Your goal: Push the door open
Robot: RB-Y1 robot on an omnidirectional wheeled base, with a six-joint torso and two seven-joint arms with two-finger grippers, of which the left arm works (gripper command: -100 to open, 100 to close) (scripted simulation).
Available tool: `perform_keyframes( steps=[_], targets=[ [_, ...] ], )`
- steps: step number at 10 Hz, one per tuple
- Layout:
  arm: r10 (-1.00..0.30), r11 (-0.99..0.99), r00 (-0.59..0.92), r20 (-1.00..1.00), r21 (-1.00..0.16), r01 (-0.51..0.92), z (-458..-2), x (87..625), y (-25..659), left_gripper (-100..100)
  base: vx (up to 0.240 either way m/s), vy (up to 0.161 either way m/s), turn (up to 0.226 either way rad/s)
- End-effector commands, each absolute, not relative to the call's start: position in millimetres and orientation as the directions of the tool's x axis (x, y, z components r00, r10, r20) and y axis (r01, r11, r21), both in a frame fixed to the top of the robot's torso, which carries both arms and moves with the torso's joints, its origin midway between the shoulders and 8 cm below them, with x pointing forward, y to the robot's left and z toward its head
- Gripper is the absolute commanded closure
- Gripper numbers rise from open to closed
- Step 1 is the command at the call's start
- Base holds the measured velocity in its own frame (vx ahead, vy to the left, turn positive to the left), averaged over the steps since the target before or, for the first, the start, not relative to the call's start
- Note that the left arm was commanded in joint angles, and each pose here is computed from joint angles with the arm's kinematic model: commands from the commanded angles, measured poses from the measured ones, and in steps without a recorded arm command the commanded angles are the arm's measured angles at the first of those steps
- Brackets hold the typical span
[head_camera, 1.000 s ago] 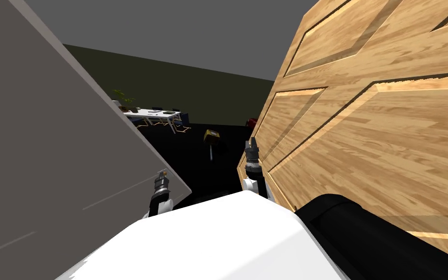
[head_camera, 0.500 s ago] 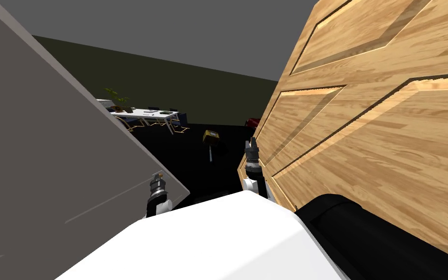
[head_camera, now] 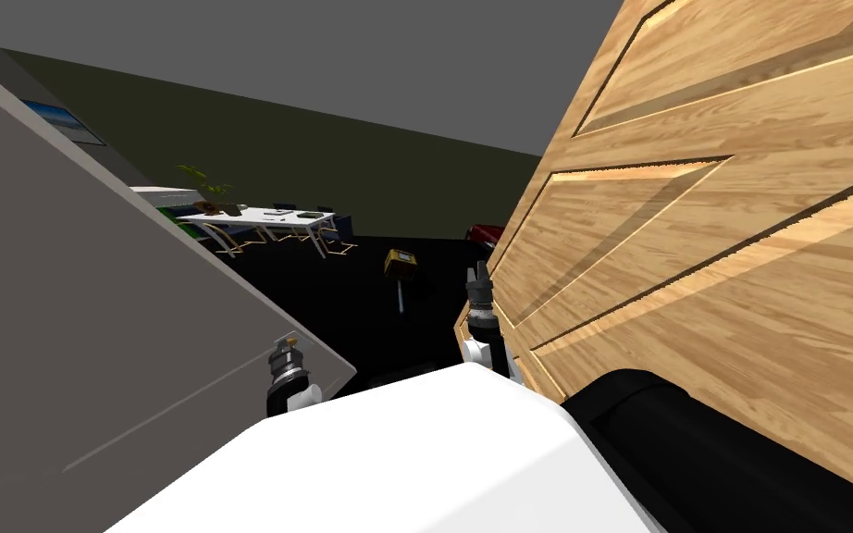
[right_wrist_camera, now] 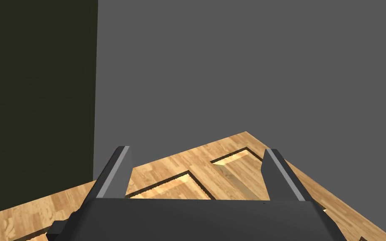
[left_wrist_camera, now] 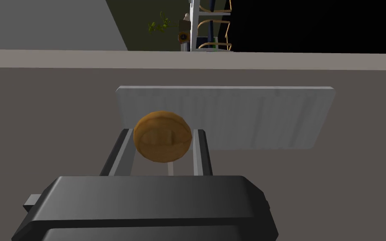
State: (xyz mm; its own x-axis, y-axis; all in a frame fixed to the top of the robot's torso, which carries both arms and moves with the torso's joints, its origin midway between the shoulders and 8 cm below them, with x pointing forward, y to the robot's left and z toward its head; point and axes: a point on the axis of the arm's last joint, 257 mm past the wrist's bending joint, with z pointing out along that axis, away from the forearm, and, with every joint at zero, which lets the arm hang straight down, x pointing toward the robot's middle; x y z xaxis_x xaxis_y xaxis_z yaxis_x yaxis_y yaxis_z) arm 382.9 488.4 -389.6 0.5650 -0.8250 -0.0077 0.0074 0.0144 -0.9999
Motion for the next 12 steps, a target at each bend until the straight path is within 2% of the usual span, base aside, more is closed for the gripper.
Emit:
perform_keyframes(
  steps=[1, 7, 12],
  targets=[
    [-0.79, 0.027, 0.613, -0.015, -1.0, 0.01, -384, 368, 512, 100, 0.179, 0.036, -0.066],
    [-0.687, 0.012, 0.727, -0.006, -1.0, 0.003, -388, 326, 550, 100, 0.196, 0.037, -0.043],
    [-0.641, 0.007, 0.767, -0.008, -1.0, -0.004, -390, 304, 565, 100, 0.1, 0.023, -0.008]
  ],
)
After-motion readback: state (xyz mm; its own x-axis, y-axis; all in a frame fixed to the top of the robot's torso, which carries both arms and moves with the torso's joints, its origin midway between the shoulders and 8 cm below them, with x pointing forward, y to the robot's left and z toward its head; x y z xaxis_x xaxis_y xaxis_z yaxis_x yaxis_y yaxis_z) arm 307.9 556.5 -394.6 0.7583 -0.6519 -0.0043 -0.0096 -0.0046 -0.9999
